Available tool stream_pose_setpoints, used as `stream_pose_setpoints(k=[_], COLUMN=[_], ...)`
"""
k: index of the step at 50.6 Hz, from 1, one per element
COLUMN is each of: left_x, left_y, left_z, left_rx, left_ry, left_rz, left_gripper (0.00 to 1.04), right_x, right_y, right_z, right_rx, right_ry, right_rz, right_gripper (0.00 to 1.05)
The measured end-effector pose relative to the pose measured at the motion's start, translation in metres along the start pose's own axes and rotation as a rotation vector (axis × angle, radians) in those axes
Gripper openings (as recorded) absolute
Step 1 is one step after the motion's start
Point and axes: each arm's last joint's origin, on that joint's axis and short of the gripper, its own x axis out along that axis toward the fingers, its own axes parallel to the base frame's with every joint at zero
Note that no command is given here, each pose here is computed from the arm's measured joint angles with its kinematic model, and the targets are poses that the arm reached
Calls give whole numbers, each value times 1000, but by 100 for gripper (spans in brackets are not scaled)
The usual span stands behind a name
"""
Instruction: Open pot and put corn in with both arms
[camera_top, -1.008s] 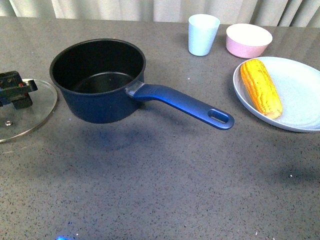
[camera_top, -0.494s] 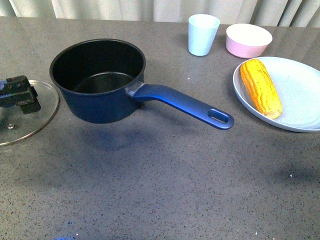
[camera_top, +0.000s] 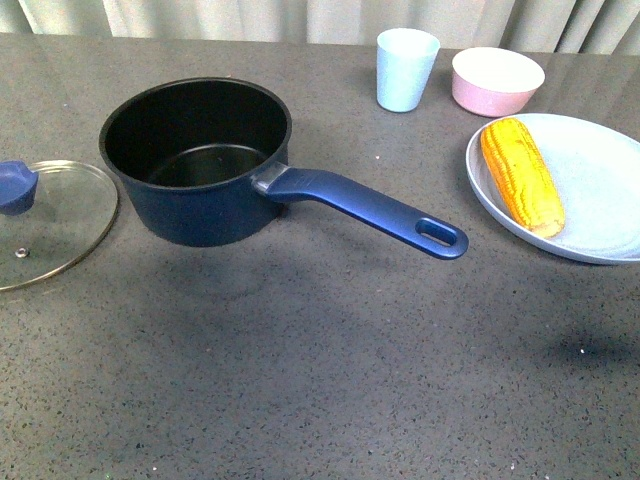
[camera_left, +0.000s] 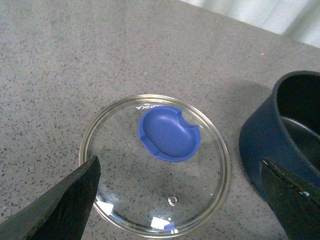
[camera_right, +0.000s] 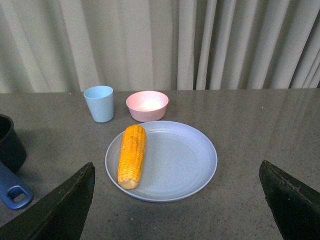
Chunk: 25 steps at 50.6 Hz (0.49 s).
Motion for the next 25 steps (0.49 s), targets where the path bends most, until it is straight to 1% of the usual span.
stream_pose_setpoints(k=[2,5,6,7,10,13,15,16,18,19,24,25], left_x=[-3,-8,-11,-11,-20,-25,-30,-31,-39,-42,-57,-59], left_y=[-1,-4,-4,-5,-5,-6,-6,-6,-6,-6,-6,-6], left_z=[3,4,5,5,3,5,7,7,8,8,11,11], left_rx=[4,52,77,84,128,155,174,173,196,200,223,225], left_ry=[-14,-77,-118,-124,-175,-209,-239,-243,-261,-265,-288,-289], left_rz=[-8,-58,-76,-80,-108,-116,-119,-120,-118,-117,-124,-123], left_gripper=[96,85,82,80,69,61,53,52,45,43,27,25], right_x=[0,0,0,0,0,0,0,0,0,0,0,0], right_y=[0,0,0,0,0,0,0,0,0,0,0,0], right_z=[0,0,0,0,0,0,0,0,0,0,0,0], right_rx=[0,0,0,0,0,0,0,0,0,0,0,0], right_ry=[0,0,0,0,0,0,0,0,0,0,0,0], right_rz=[0,0,0,0,0,0,0,0,0,0,0,0], right_gripper=[96,96,96,96,96,96,96,96,96,96,96,96])
